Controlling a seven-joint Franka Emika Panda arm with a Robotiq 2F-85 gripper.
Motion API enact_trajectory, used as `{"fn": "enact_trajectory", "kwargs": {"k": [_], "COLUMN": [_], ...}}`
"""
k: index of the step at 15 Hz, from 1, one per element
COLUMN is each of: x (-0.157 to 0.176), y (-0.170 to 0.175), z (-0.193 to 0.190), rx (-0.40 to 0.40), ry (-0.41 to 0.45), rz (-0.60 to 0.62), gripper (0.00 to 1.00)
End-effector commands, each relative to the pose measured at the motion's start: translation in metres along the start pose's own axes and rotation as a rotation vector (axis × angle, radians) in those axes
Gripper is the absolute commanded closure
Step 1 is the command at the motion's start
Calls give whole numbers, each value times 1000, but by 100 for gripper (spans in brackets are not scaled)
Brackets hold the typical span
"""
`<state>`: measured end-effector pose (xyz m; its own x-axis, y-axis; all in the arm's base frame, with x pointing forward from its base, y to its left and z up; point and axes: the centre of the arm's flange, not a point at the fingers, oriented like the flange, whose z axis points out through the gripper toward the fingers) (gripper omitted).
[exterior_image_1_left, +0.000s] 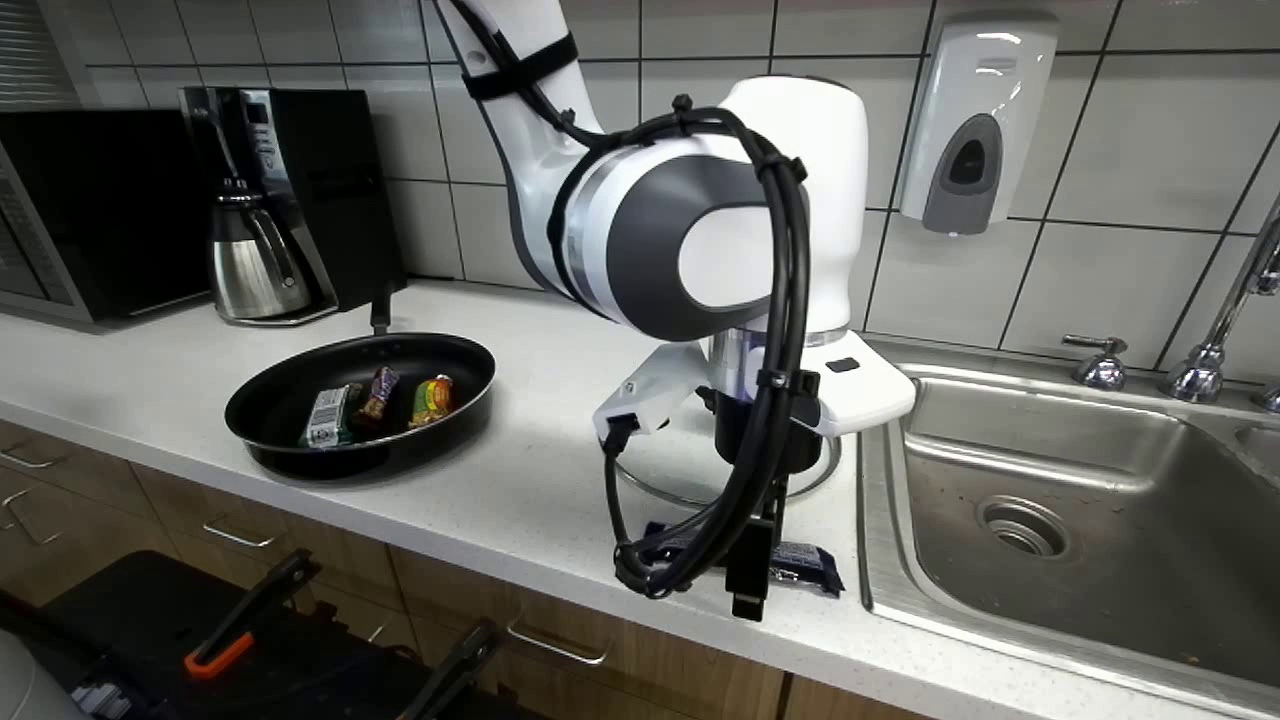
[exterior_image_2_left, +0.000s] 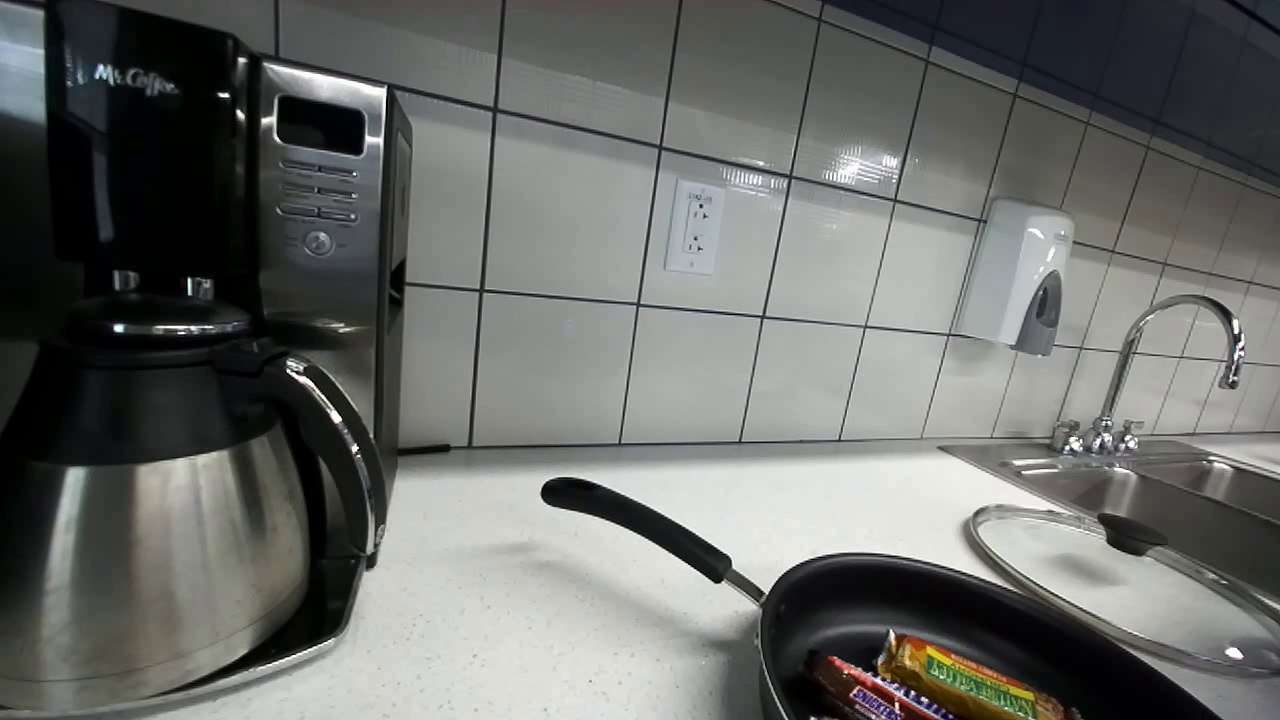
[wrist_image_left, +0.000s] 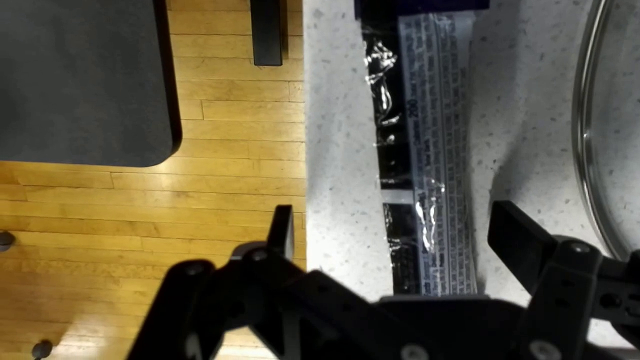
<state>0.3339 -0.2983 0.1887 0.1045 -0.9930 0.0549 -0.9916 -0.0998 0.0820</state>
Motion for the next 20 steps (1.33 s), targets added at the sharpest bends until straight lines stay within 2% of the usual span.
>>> {"fn": "enact_trajectory", "kwargs": {"k": [1,3,4,5,14,20], "x": [6,5,5,5,8,6], "y": [-1,-1,0,0,3,14], "z": [0,-1,-1,-1,-6,-41], "rx": [6,8,8,8,31,51], "ry": [-2,1,5,6,-1,17], "rz": [-16,-22,-28,-29,-21,-27], "gripper": [0,0,25,26,95,94]}}
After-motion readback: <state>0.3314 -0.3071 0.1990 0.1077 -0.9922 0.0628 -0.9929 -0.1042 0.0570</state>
